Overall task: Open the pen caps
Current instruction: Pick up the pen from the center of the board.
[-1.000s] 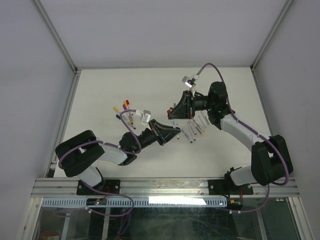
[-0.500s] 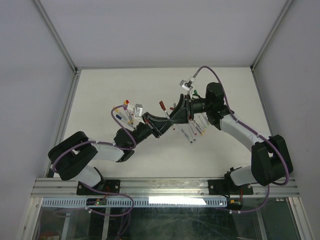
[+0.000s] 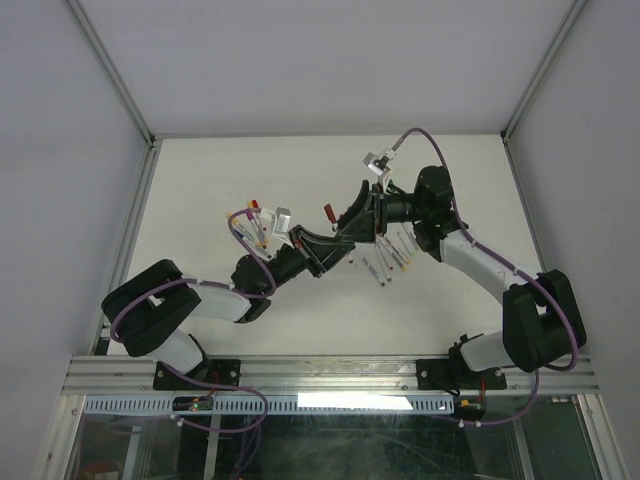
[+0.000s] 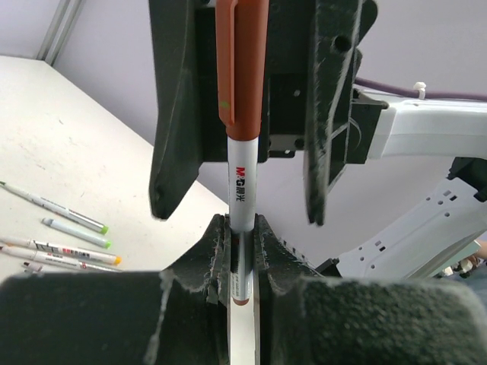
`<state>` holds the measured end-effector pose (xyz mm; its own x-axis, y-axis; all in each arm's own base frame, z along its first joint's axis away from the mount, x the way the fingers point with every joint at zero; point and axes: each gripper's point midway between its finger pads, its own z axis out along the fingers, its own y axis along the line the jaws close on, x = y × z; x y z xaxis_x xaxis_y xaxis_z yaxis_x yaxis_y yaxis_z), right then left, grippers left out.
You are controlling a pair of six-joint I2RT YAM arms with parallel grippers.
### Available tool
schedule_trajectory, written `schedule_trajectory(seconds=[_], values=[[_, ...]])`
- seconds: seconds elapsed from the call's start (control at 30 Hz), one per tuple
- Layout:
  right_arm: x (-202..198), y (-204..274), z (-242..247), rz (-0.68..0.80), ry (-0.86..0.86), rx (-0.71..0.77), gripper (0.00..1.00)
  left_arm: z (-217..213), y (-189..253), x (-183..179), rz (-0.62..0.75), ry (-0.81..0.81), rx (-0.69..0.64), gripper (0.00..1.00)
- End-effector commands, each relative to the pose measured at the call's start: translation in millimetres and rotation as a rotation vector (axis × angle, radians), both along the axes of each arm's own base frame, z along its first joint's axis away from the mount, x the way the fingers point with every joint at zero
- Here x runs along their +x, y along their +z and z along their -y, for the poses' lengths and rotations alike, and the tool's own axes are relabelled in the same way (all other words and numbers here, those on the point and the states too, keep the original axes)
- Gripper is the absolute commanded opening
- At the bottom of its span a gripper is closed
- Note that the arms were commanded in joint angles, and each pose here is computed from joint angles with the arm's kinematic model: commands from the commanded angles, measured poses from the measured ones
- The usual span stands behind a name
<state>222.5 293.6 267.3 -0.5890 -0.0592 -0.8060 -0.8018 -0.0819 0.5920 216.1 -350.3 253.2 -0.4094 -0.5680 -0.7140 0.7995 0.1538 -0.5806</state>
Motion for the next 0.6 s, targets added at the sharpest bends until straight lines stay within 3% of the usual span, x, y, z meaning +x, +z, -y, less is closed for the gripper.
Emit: schedule_trajectory(seconds=[0.0,0.27,0.57], values=[[3,22,1,0.068,-0.044,0.054,0.57,-6,31,-11,0.076,-0.038,-0.121,0.0],[-1,11,-8,-0.051,-0.029,-0.008,0.56,-4,33,-11,0.074,-0.045,-0.13,0.0],[-3,8,-9,-0.09,-0.023,-0.028,0.56,-11,38,-10,0.079,-0.016,-0.145,0.0]])
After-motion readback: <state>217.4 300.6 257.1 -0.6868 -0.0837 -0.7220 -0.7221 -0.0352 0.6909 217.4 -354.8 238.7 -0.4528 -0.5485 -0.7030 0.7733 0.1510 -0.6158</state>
